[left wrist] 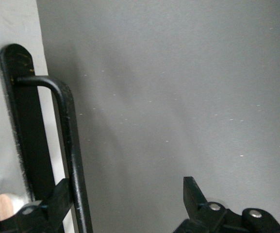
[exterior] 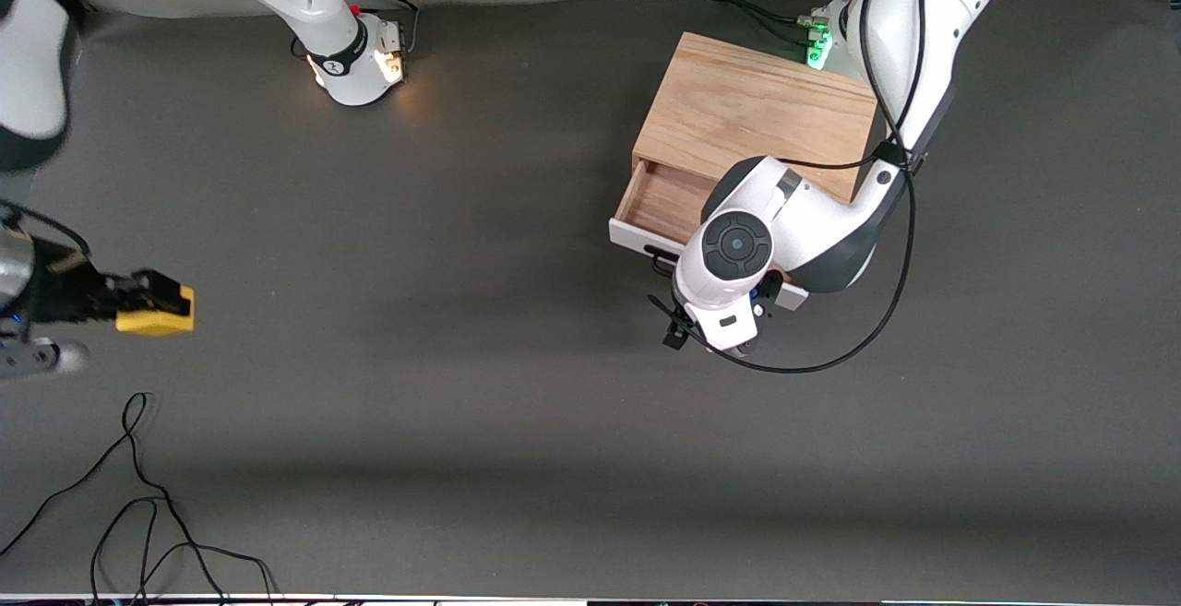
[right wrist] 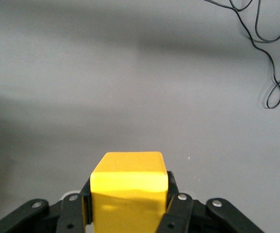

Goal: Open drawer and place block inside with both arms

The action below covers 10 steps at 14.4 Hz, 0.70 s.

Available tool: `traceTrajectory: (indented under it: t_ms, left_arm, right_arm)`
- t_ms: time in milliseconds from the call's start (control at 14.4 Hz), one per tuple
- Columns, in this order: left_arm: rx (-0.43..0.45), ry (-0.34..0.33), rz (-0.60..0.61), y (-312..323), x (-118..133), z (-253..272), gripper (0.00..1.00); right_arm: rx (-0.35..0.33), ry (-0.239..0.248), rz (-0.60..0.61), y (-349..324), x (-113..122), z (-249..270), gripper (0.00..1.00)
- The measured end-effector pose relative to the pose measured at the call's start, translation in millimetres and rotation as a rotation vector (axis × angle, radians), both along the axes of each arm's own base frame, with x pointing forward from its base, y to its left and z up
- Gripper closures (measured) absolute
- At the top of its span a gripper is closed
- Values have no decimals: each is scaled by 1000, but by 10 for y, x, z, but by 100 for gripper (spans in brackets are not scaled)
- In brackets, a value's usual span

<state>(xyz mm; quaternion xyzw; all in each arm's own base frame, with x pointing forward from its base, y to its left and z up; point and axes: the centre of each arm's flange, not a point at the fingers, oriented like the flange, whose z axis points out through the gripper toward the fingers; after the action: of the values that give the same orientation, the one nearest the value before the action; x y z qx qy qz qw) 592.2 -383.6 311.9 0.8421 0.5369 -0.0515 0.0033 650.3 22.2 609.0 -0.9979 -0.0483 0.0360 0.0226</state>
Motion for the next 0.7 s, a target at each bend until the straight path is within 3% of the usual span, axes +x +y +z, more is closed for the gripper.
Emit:
traceTrajectory:
  t_ms: [348, 556, 695]
  left_arm:
    - [-31, -50, 14, -45, 113, 72, 0]
    - [-75, -120, 33, -49, 293, 406, 0]
    - [-104, -176, 59, 28, 449, 756, 0]
  right_arm:
    - [36, -10, -72, 279, -390, 543, 44]
    - [108, -7, -167, 451, -516, 723, 44]
    - [122, 7, -221, 710, -567, 750, 44]
